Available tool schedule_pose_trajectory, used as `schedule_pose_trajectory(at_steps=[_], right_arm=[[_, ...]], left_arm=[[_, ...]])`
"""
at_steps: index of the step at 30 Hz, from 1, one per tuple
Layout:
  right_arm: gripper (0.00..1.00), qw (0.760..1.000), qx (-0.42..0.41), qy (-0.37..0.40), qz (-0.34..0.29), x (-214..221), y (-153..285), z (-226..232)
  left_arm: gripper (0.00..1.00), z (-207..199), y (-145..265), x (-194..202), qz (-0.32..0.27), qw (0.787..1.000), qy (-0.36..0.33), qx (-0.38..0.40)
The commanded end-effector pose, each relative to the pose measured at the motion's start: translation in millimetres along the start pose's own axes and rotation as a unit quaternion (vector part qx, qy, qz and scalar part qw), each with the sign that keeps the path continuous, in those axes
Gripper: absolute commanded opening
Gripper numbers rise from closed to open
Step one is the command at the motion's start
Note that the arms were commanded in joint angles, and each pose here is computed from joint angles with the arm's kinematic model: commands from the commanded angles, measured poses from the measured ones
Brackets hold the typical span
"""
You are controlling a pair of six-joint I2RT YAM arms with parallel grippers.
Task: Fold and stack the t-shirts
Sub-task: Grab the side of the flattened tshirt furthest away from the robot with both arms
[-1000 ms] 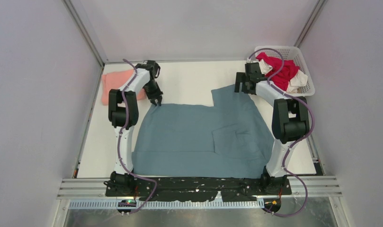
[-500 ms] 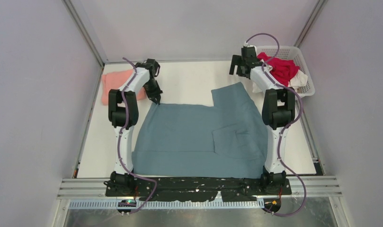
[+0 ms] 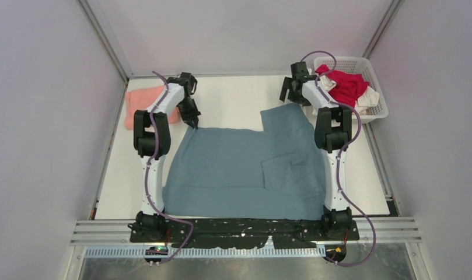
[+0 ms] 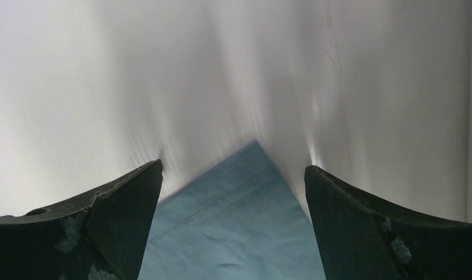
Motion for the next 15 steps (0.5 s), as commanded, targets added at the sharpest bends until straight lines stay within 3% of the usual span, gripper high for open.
schedule_pose_trajectory(at_steps=[1,6,7,10,12,15], right_arm=[[0.95,0.999,0.038,0.006,0.003,2,14,0],[0.74,0.999,0.046,0.024,0.012,11,18,2],[0.64,0.999,0.047,0.023,0.014,12,17,2],[0.46,0.999,0.035,0.019,0.014,11,15,6],[0.27,0.999,0.031,0.015,0.008,6,13,8],[0.15,0.999,0.029,0.012,-0.005,-1,11,11]], left_arm=[[0.0,-2,15,-9,-0.027,0.999,-0.009,0.019],[0.0,-1,16,-9,-0.03,0.999,-0.012,0.021],[0.0,-1,17,-9,-0.031,0.999,-0.013,0.021],[0.0,-1,17,-9,-0.031,0.999,-0.014,0.023],[0.0,-1,17,-9,-0.031,0.999,-0.013,0.026],[0.0,1,16,-11,-0.032,0.999,-0.006,0.025]])
Point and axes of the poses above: each gripper's point midway between its finger pads, its own y axis back along the fingers, its own z axis along the line the jaws close on, x = y × z, the point moved 8 cm from there along y, back along the fingers, and after that the axes turned 5 degrees about -y, right-handed, at the moved point
